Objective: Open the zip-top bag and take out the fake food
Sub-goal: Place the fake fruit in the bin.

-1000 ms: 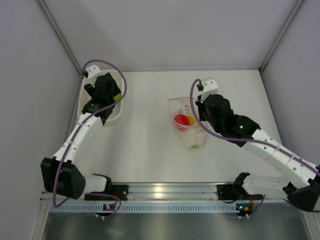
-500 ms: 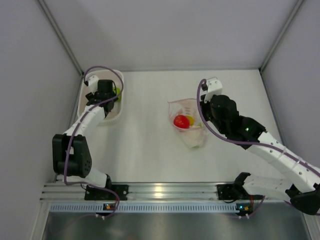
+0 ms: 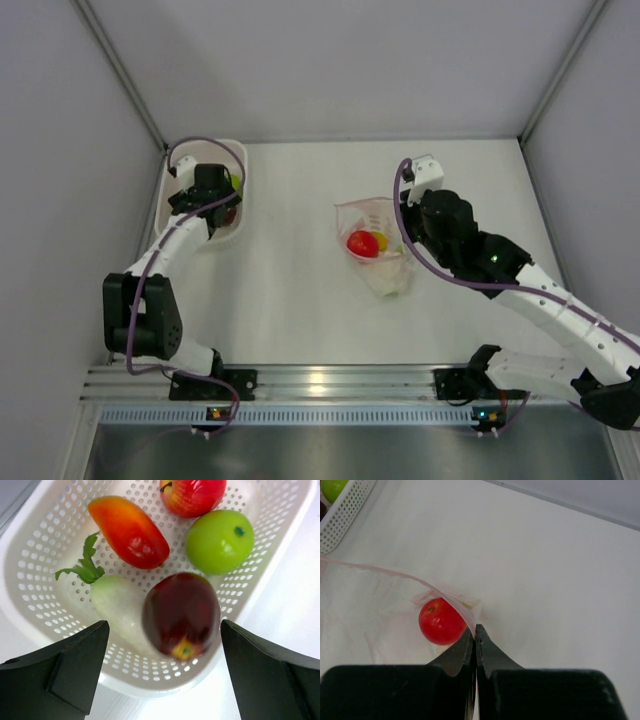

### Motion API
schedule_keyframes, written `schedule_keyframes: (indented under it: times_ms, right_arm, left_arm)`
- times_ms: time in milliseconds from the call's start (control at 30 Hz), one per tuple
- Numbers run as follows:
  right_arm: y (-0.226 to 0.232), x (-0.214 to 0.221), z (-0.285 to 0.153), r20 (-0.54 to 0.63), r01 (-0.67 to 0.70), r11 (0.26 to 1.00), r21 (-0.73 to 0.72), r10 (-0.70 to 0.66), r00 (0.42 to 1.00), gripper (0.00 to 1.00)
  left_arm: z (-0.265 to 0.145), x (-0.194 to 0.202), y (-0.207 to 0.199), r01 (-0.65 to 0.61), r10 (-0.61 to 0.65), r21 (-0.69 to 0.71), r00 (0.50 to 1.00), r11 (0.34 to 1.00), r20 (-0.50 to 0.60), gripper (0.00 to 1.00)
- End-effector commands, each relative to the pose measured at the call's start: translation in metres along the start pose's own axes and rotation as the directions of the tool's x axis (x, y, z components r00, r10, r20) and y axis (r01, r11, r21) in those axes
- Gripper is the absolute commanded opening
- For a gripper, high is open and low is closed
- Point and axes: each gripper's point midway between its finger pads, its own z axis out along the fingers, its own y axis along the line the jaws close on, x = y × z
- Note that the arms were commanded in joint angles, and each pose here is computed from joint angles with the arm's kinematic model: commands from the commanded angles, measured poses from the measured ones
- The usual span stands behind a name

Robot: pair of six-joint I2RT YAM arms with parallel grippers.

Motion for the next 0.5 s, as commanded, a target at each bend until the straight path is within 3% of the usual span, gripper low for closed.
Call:
schedule_keyframes:
  times_ms: [0, 300, 467]
  right_arm:
    - [0.002, -0.017, -0.006, 0.036, -0.011, 1.0, -0.017, 0.012, 0.999, 0.0]
    - [0.006, -0.016, -0.001, 0.023, -0.01, 1.0, -0.025, 0.011, 1.0, 0.0]
    - [0.009, -0.017, 0.003, 0.019, -0.014, 1.0, -0.028, 0.014, 1.0, 0.0]
  left_arm:
    - [-0.034, -0.038, -0.006, 0.05, -0.056, 0.08, 0.995, 0.996, 0.078, 0.98]
    - [-0.095, -0.067, -0.026, 0.062, -0.091, 0.298, 0.992, 0.953, 0.086, 0.98]
    - [-0.144, -0.066, -0.056, 0.051, -0.078, 0.53, 0.997, 0.846, 0.028, 0.98]
